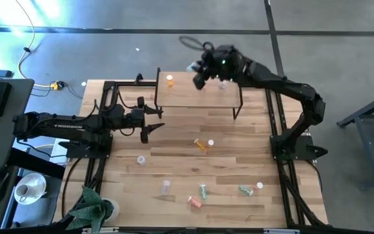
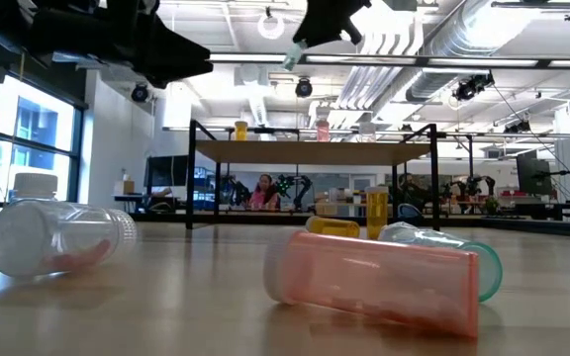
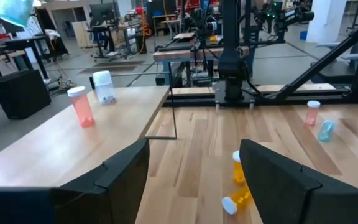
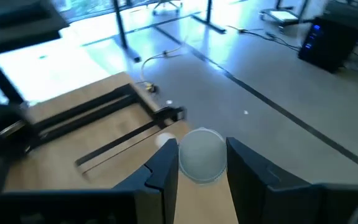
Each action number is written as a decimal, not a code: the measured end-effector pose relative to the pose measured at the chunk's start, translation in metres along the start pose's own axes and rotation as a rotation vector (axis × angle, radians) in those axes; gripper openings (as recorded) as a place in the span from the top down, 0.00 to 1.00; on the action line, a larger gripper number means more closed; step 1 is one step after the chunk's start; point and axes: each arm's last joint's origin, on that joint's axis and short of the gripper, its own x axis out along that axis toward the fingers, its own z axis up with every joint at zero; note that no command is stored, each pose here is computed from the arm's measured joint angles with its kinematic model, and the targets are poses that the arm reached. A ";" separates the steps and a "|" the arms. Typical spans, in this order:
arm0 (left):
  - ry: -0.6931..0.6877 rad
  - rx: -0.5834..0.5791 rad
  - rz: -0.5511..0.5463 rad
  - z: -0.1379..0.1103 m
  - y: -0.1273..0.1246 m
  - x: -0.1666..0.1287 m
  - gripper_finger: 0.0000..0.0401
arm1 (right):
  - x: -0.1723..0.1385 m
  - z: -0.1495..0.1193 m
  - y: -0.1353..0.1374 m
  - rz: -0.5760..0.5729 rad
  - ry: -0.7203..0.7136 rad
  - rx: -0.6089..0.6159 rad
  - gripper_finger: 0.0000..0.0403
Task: Pick and place medicine bottles onto shelf by color
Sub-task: Put the blue pill bottle on the shelf, then put the transparent pill bottle on the shelf aligned with the transparent pill bottle
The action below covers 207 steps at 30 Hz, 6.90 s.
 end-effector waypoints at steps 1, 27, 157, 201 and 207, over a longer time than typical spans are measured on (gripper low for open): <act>0.001 0.000 0.000 0.000 0.000 0.000 0.40 | -0.001 0.002 -0.005 -0.013 0.001 0.015 0.77; 0.012 0.000 0.003 -0.001 0.000 0.000 0.40 | 0.098 -0.024 -0.006 -0.036 0.438 -0.117 0.77; 0.187 -0.057 0.103 -0.008 0.003 -0.030 0.40 | 0.016 -0.174 0.241 0.548 0.571 -0.675 0.62; 0.569 -0.292 -0.151 -0.035 -0.048 -0.070 0.40 | 0.024 -0.185 0.242 0.487 0.138 -0.615 0.62; 0.611 -0.294 -0.173 -0.040 -0.063 -0.080 0.40 | 0.024 -0.186 0.241 0.487 0.156 -0.624 0.62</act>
